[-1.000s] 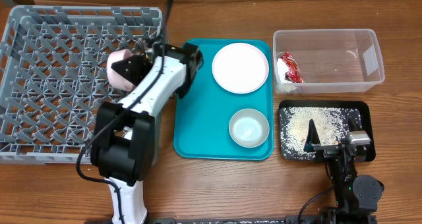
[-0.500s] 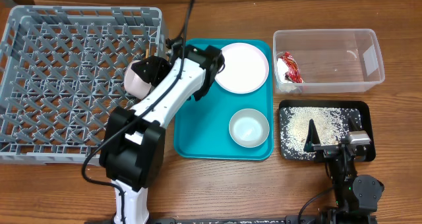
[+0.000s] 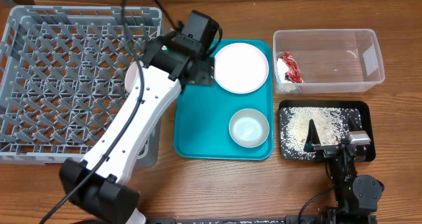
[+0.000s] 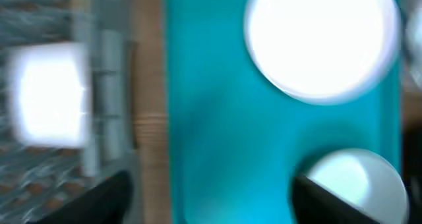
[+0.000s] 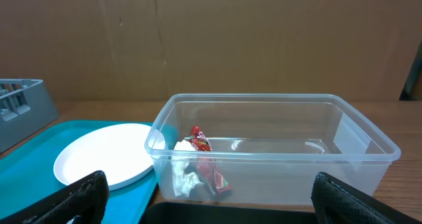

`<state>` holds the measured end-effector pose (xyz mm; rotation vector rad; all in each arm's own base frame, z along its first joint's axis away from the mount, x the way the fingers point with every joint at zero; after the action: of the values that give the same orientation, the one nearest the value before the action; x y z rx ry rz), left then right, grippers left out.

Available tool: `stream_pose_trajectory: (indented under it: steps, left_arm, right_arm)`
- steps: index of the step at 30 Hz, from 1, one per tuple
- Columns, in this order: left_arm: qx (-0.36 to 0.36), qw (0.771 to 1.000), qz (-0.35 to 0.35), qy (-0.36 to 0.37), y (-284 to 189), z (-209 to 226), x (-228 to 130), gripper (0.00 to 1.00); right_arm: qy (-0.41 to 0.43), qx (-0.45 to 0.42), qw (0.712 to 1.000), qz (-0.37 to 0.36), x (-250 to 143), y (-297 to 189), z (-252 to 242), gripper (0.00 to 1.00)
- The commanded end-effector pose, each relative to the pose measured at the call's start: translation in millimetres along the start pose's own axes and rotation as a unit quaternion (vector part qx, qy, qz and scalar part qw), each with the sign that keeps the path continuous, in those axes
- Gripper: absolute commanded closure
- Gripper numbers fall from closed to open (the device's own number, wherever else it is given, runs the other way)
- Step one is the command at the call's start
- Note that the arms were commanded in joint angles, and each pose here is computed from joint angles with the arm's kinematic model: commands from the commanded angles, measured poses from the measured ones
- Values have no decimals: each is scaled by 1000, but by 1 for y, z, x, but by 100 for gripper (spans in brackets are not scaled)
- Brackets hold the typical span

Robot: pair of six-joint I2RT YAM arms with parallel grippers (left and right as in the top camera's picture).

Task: Sort waste into correct bins and load items into the dishwasher
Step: 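Grasp the small grey bowl on the teal tray with left gripper, then carry the grey bowl into the dish rack and release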

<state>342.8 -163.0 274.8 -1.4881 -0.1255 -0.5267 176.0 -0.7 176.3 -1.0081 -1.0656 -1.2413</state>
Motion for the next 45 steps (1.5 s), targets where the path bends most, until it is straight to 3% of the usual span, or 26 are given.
stream_pose_trajectory:
  steps: [1,5,10,15,18,20,21,24,30,35,40,45]
  left_arm:
    - [-116,988,84,62,38,-44,-24,31]
    - [-182,962,159,129,75,-82,-55,39]
    - [-184,954,173,161,98,-109,-66,41]
    - [-156,954,192,169,125,-116,-73,52]
    - [-150,951,209,170,140,-118,-78,64]
    - [-146,948,225,170,150,-118,-83,82]
    - [-145,947,230,170,153,-118,-85,96]
    - [-137,950,227,165,152,-116,-82,96]
    - [-42,973,184,131,111,-89,-50,96]
    - [146,980,114,76,35,-25,-14,96]
    - [313,949,47,-6,-40,52,-1,96]
    - [412,907,17,-87,-70,123,-2,96]
  right_arm:
    - [-1,2,1000,-3,-2,0,0,0]
    - [-1,2,1000,-3,-2,0,0,0]
    - [-1,2,1000,-3,-2,0,0,0]
    - [-1,2,1000,-3,-2,0,0,0]
    - [-1,2,1000,-3,-2,0,0,0]
    - [-1,2,1000,-3,-2,0,0,0]
    - [-1,2,1000,-3,-2,0,0,0]
    - [-1,2,1000,-3,-2,0,0,0]
    - [-1,2,1000,-3,-2,0,0,0]
    - [-1,2,1000,-3,-2,0,0,0]
    - [-1,2,1000,-3,-2,0,0,0]
    - [-1,2,1000,-3,-2,0,0,0]
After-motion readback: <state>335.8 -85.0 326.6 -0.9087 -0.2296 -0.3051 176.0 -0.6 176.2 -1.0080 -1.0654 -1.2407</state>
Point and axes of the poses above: each gripper's point midway between its finger pads, its own y axis out along the fingers, its own z axis along the line the jaws close on, x = y × z, the point moved 7 cm from there along -y, back along the fingers, and after that the axes turned 11 degrees about y, right-handed, at the moved point
